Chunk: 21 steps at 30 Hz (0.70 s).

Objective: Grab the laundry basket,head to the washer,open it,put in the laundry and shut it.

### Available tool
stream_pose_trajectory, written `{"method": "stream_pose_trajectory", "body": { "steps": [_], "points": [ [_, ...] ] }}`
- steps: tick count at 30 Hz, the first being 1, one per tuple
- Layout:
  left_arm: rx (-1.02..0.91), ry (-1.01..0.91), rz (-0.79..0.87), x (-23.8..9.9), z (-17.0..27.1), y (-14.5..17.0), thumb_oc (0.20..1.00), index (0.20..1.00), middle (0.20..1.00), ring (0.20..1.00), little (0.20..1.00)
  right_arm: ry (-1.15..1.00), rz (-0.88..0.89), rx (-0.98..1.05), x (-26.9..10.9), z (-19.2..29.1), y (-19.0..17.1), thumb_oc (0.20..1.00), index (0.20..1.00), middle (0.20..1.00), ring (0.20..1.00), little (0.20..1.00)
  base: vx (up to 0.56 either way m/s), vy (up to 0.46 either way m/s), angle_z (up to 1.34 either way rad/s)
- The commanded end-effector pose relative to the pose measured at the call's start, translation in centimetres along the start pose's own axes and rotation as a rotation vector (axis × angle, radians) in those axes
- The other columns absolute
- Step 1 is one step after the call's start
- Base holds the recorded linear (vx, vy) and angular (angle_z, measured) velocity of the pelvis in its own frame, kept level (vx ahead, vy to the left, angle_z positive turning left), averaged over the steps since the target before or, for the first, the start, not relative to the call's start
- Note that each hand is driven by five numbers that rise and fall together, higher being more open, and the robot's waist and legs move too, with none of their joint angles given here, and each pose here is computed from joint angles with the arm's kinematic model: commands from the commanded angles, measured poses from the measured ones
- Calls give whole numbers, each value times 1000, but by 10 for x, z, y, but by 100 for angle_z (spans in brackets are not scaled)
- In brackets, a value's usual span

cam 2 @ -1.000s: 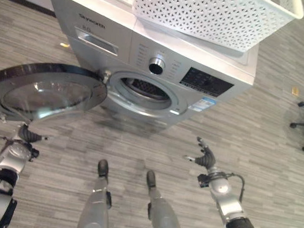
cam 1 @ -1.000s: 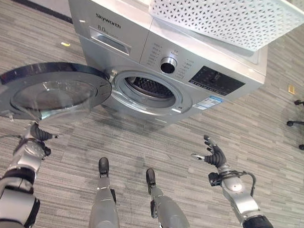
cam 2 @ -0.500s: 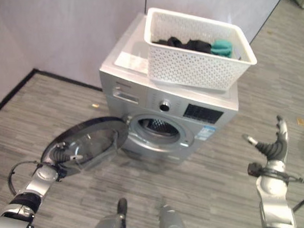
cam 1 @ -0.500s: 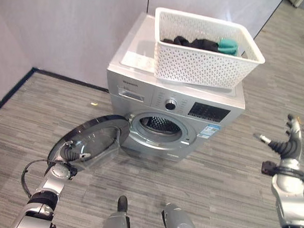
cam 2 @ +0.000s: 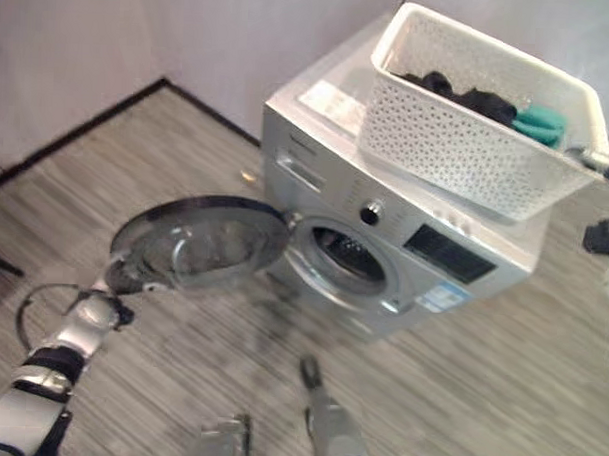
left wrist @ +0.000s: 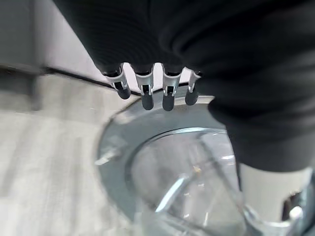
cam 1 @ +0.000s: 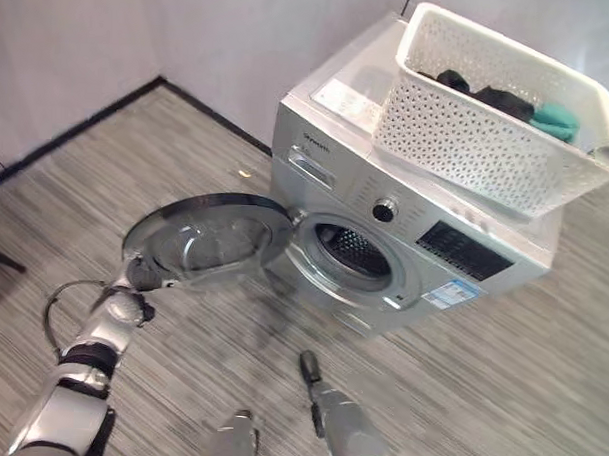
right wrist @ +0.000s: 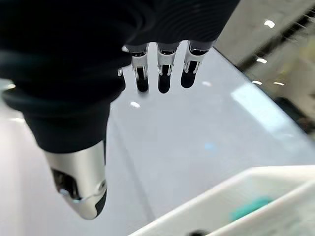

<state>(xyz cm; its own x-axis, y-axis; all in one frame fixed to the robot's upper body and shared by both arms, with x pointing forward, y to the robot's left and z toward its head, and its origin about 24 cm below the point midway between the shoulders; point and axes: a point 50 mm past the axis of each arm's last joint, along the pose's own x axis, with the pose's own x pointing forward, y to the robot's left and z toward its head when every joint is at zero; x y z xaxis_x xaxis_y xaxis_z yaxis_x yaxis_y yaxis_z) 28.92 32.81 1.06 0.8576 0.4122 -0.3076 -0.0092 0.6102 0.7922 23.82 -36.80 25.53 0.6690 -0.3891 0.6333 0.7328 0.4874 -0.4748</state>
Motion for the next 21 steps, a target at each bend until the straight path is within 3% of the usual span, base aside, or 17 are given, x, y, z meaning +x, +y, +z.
{"method": "stream_pose_trajectory", "body": {
  "steps": [1, 8, 12, 21],
  "points": [
    [57, 0, 4, -7, -17, 6, 1000, 1000, 1000, 1000, 1000, -37, 9, 45, 14, 13, -21, 1000, 1000, 1000, 1000, 1000, 380, -331, 13],
    [76, 46, 28, -9, -34, 33, 1000, 1000, 1000, 1000, 1000, -32, 129, -8, 33, 21, -44, 1000, 1000, 1000, 1000, 1000, 247, -312, 14],
    [90, 13, 0, -6, -26, 24, 1000, 1000, 1000, 1000, 1000, -72, 112, -32, 38, 27, -50, 1000, 1000, 1000, 1000, 1000, 117, 61, 31],
    [87, 10, -132, -20, -41, -6, 1000, 1000, 1000, 1000, 1000, -148, 456, -28, 36, 49, 8, 1000, 1000, 1000, 1000, 1000, 138, 162, -35]
  ]
}}
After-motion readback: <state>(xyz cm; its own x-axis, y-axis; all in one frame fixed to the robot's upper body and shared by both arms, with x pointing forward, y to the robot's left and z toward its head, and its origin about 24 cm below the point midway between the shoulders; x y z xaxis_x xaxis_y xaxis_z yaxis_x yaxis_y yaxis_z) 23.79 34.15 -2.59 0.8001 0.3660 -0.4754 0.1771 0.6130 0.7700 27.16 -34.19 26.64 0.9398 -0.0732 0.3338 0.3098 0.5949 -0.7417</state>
